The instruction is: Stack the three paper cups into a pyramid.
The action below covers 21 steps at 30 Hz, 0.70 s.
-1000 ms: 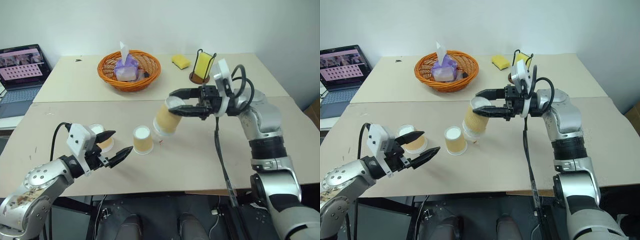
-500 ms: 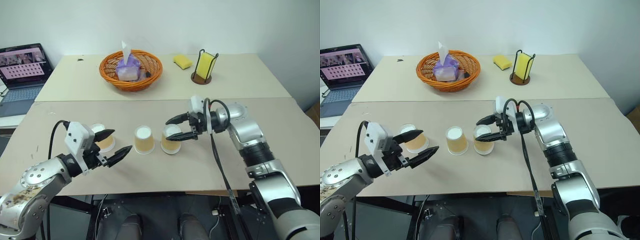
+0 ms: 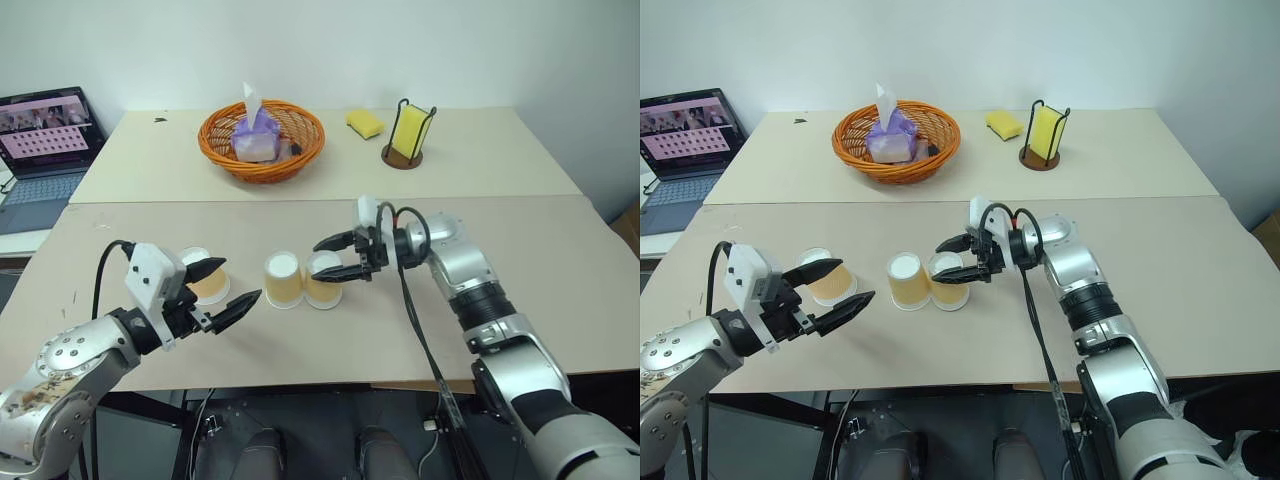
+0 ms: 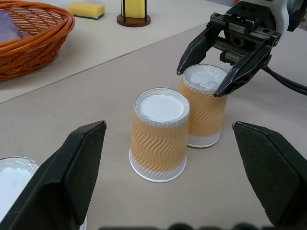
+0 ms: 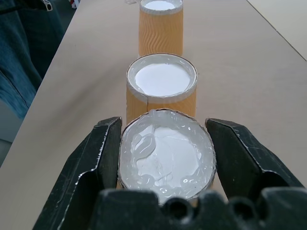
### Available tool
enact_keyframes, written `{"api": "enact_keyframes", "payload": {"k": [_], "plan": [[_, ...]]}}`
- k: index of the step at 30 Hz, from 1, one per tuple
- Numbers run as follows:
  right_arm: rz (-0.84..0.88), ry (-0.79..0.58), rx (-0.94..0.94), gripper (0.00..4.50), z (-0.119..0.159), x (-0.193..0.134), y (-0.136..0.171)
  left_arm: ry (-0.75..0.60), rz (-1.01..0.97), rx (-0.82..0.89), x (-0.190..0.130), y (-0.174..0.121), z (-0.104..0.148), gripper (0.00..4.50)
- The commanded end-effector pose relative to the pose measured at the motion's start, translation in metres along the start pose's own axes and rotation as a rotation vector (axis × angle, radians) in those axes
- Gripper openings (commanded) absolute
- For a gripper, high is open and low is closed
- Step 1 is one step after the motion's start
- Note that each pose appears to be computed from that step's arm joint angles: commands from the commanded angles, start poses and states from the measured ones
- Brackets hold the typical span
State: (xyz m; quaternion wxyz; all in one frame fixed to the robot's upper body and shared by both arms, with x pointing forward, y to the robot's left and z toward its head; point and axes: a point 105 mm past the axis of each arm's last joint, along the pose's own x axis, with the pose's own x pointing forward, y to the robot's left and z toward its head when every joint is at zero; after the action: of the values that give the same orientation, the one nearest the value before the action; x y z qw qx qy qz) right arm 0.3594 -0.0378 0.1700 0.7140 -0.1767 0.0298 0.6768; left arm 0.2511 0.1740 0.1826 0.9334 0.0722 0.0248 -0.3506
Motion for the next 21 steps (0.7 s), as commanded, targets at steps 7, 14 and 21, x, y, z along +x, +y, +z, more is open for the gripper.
{"api": "enact_keyframes", "payload": {"k": [7, 14, 21], "plan": [[-0.046, 0.002, -0.024, 3.07, 0.005, -0.001, -0.010, -0.023, -0.003, 0.033, -0.001, -0.001, 0.010, 4.50], [-0.053, -0.014, -0.034, 4.46, 0.008, -0.001, -0.012, -0.026, -0.004, 0.033, -0.001, -0.001, 0.010, 4.50], [-0.030, -0.099, -0.063, 4.46, 0.035, -0.014, -0.004, -0.043, 0.013, 0.015, -0.001, 0.001, 0.010, 4.50]]}}
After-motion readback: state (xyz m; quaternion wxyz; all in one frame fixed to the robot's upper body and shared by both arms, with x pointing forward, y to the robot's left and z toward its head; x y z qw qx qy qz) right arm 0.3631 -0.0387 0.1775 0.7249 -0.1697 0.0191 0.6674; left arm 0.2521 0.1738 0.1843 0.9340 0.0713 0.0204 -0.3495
